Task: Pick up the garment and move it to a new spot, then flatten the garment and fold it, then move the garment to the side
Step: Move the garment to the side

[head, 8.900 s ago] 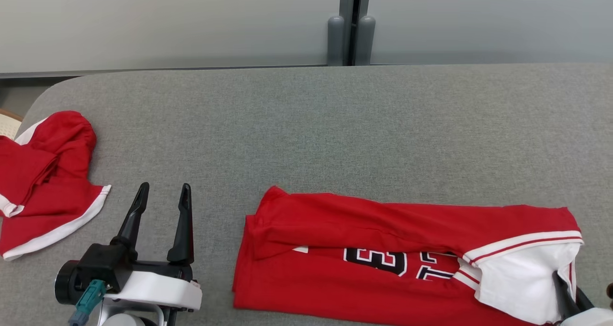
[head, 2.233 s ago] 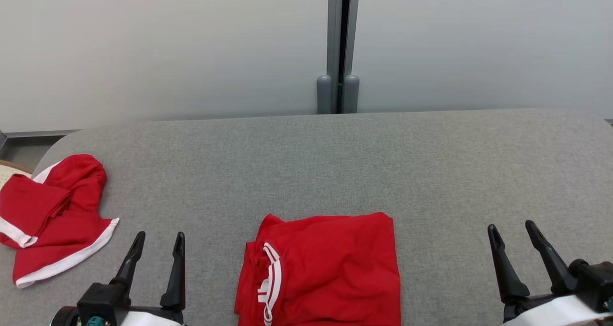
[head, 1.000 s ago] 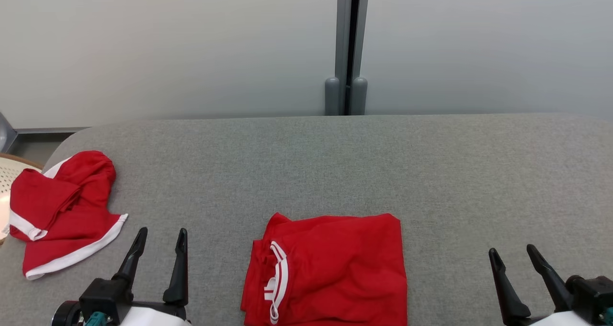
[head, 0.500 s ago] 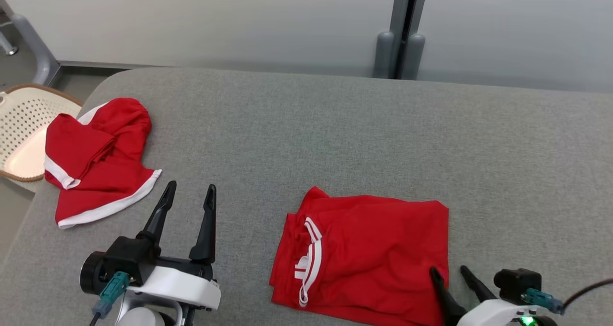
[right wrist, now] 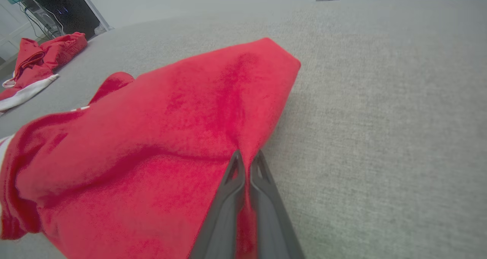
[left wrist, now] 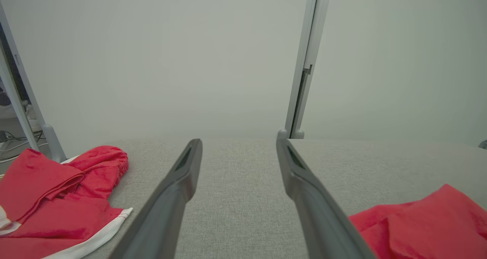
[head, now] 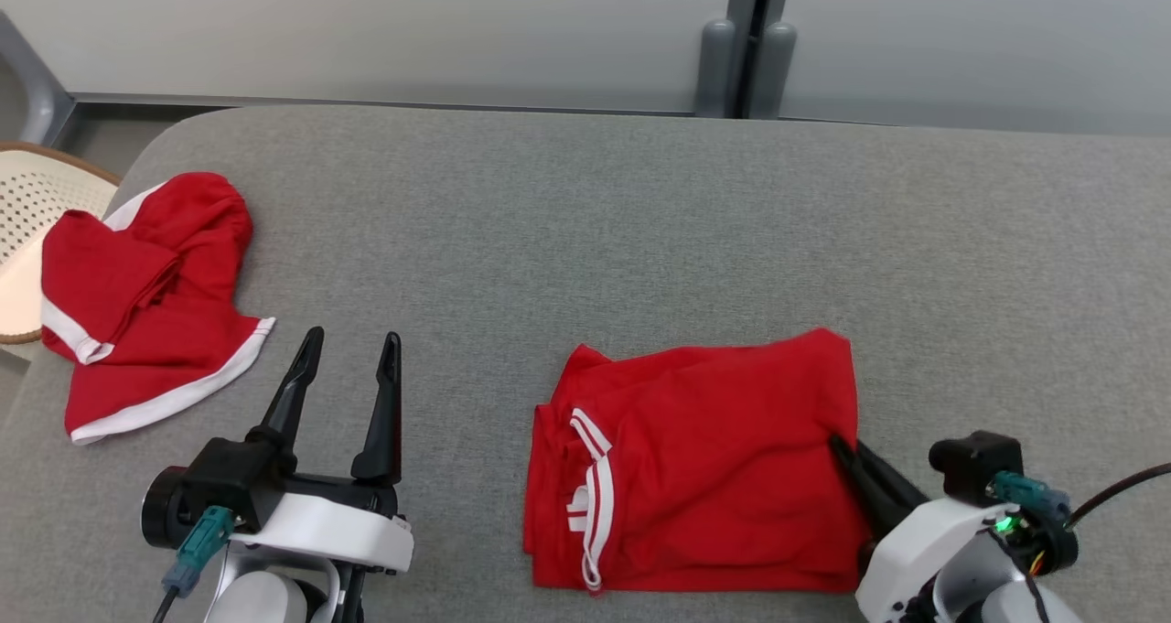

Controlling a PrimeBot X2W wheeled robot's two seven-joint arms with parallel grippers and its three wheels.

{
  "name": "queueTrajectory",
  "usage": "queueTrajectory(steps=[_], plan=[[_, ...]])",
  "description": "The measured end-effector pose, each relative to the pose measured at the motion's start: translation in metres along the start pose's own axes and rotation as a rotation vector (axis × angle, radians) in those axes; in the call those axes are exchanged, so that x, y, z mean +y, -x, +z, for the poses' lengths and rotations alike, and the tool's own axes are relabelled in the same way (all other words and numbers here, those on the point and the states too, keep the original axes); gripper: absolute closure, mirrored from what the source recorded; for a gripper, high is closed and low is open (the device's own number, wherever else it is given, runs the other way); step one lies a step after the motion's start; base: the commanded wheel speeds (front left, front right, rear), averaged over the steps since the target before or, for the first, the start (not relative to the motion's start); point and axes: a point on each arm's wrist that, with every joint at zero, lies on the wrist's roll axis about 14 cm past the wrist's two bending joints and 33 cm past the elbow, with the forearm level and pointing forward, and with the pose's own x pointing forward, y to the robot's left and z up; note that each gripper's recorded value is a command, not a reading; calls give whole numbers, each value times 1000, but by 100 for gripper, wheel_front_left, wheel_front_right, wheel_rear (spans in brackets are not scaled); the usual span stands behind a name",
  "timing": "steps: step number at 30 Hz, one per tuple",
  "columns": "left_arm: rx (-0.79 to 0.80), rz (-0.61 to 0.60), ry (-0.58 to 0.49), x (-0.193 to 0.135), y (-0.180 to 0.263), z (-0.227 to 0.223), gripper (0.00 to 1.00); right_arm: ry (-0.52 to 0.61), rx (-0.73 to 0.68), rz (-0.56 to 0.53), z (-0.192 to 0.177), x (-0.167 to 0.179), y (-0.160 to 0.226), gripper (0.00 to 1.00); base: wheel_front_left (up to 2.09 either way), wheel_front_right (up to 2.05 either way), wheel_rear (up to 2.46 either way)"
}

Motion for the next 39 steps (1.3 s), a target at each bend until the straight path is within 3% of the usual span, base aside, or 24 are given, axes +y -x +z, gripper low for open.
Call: queueTrajectory(steps=[8,14,25,39], plan=[[-15,-84,20,-28,-17,1,0,283,-125,-25,69,-24,31,100,0,0,0],[-18,-167,45,-58,-31,-2,0,392,-132,-124,97,-57,67,100,0,0,0],[-22,-318,58,-105,-65,-13,0,418,7,-298,82,-129,100,100,0,0,0],[17,-492,59,-147,-129,-65,0,326,233,-726,45,-321,142,100,0,0,0]])
